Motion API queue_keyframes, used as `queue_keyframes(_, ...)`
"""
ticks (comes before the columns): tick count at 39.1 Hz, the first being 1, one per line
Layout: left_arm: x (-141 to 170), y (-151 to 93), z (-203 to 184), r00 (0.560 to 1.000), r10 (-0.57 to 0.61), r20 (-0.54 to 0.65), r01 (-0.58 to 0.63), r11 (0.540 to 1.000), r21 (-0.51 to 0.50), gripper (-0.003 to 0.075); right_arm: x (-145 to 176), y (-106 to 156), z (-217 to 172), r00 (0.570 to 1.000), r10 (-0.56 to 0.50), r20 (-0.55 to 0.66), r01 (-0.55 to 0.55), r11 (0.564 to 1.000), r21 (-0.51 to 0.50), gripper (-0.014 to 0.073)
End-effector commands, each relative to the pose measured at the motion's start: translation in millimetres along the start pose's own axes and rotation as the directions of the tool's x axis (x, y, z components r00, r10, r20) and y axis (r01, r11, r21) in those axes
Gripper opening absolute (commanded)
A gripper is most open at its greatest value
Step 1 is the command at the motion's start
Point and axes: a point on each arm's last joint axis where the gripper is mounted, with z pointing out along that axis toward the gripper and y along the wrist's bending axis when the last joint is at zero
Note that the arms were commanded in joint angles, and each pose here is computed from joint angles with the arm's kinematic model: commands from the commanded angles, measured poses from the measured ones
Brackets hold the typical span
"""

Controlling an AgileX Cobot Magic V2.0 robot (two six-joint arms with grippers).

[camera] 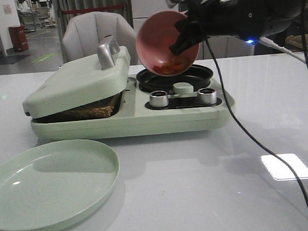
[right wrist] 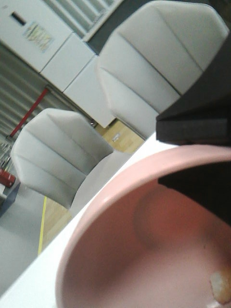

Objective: Make breakfast with bread and shrimp
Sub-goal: 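Lift the pink bowl with the right gripper and tilt it over the black pan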

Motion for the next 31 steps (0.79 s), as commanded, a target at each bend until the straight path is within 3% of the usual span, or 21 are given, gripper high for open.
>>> queue_keyframes(1,-15,2,-1,0.996,-0.018,0.089,0.019,1.0,-0.007,0.0114,-43,-27,-8,0.975,-0.124,0.183,0.103,0.988,0.118,0.0141)
queue_keyframes(9,-15,2,-1,0.996,-0.018,0.09,0.019,1.0,-0.007,0.0114,-42,-24,-16,0.923,-0.31,0.228,0.263,0.941,0.211,0.0141)
queue_keyframes(20,-15,2,-1,0.996,-0.018,0.09,0.019,1.0,-0.007,0.0114,-54,-16,-18,0.874,-0.409,0.26,0.344,0.902,0.262,0.0141)
queue_keyframes(24,-15,2,-1,0.996,-0.018,0.09,0.019,1.0,-0.007,0.0114,-58,-16,-22,0.867,-0.4,0.296,0.307,0.898,0.316,0.0141)
queue_keyframes(31,-15,2,-1,0.996,-0.018,0.09,0.019,1.0,-0.007,0.0114,-46,-17,-36,0.907,-0.311,0.286,0.168,0.886,0.432,0.0141)
